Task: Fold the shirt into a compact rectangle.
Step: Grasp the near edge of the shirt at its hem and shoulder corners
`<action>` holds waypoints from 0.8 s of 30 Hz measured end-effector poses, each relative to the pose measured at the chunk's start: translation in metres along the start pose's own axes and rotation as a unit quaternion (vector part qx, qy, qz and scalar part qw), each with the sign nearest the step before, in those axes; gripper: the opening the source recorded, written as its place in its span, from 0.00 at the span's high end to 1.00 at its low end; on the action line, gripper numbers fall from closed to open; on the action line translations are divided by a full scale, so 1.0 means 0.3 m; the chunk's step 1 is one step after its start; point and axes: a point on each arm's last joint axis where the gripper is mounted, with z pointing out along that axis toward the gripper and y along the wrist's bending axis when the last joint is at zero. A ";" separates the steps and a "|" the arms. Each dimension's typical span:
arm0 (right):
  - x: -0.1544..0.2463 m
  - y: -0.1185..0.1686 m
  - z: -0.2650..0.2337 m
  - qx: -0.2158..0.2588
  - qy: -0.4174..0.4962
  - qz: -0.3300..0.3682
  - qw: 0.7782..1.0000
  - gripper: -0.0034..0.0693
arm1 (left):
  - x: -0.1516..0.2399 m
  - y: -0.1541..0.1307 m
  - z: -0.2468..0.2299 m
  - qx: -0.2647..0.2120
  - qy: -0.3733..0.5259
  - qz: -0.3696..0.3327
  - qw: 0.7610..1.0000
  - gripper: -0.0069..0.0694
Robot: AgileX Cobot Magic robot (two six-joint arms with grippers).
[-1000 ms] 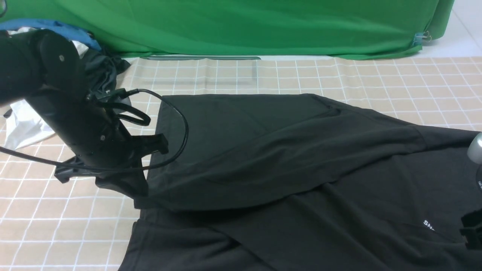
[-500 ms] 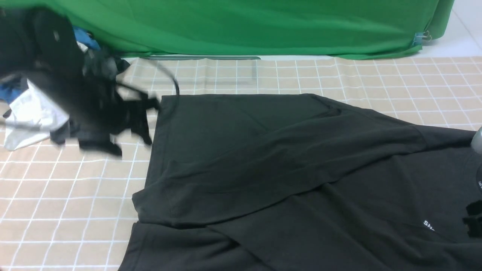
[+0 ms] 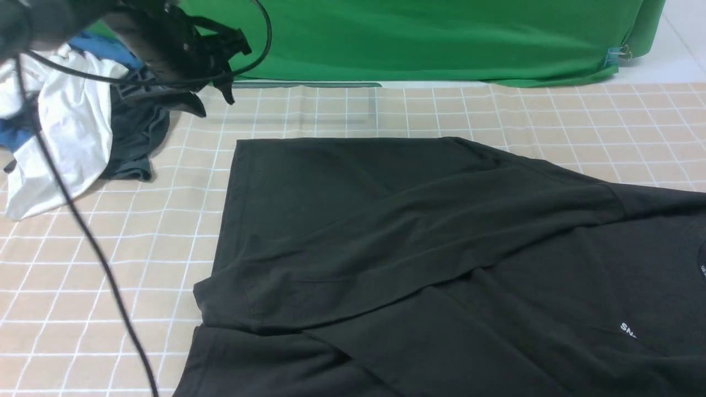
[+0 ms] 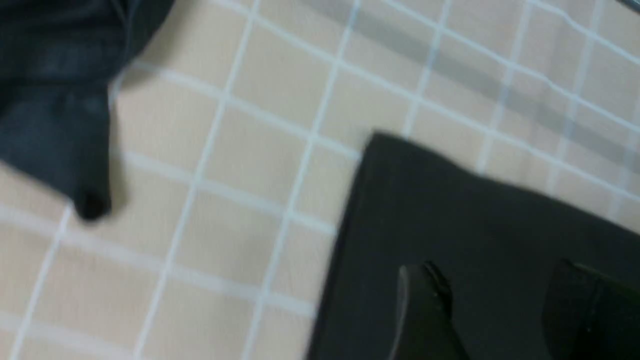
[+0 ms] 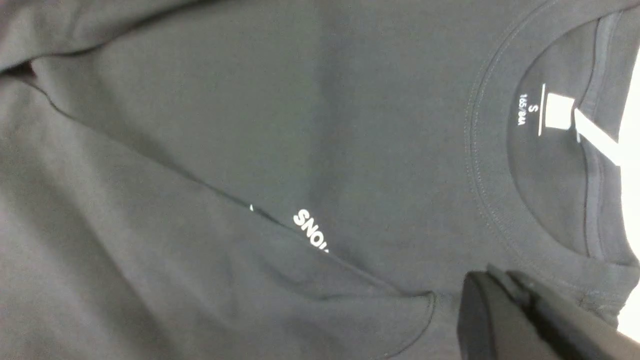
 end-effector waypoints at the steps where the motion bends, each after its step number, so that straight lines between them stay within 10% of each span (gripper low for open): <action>1: 0.000 0.000 0.001 0.000 0.001 0.000 1.000 0.90 | -0.011 -0.001 0.051 -0.002 -0.004 0.009 1.000 0.43; 16: 0.001 0.000 0.001 -0.001 0.003 0.001 1.000 0.90 | 0.016 0.011 0.345 -0.001 0.008 0.094 0.996 0.33; 24: 0.000 0.001 0.001 -0.001 0.002 0.001 1.000 0.90 | 0.032 -0.003 0.347 0.029 0.033 0.147 0.988 0.80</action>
